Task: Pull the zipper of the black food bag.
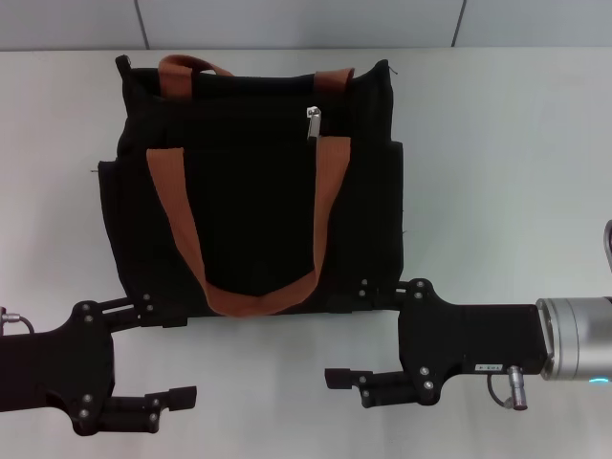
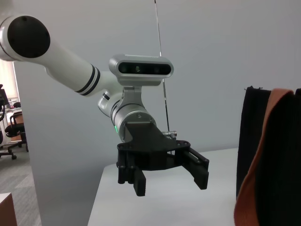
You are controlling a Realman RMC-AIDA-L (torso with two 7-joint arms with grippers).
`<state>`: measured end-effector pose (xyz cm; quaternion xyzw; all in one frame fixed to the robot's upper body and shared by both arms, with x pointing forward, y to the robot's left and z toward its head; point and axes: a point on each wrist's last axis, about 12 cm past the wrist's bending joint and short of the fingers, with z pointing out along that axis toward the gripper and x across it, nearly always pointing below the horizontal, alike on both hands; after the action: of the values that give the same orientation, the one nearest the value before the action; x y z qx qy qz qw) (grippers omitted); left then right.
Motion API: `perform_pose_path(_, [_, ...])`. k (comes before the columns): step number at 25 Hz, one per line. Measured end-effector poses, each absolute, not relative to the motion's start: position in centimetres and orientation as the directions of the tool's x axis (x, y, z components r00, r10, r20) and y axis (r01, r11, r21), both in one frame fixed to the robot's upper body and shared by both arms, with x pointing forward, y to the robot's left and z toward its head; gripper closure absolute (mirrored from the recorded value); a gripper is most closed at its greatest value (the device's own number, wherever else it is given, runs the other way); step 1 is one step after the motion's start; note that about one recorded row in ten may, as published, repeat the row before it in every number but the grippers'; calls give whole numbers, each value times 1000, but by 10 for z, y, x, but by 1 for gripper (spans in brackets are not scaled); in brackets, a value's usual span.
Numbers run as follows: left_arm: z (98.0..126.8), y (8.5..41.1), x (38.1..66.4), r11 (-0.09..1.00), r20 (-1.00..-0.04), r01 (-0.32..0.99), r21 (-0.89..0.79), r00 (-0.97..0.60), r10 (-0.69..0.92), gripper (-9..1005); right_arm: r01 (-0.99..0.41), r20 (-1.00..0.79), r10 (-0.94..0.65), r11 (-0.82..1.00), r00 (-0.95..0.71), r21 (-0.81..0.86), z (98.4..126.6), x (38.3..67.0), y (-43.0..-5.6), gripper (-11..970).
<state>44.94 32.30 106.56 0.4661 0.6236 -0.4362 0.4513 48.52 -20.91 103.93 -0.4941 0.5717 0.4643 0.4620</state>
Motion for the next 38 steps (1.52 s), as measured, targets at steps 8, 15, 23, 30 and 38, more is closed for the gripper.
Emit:
perform_pose_path(8, [1065,323,449,184,-969,975,-124,-159,188,172,-994,-987,-133,82,-86,75,1039,485,-209,201])
perform_pose_path(15, [1065,323,449,184,-969,975,-123,-158,188,172,-994,-987,-133,83,-85,74,1039,485,-208,201])
perform_pose_path(23, [1066,322,451,181,-970,976,-121,-155,189,172,-994,-987,-133,82,-86,75,1039,485,-208,201])
perform_pose_path(30, [1066,322,451,180,-970,976,-121,-155,188,171,-994,-988,-130,82,-87,76,1039,485,-209,201])
perform_pose_path(38, [1066,321,450,178,-970,976,-122,-155,185,171,-994,-988,-129,83,-86,76,1039,485,-209,201])
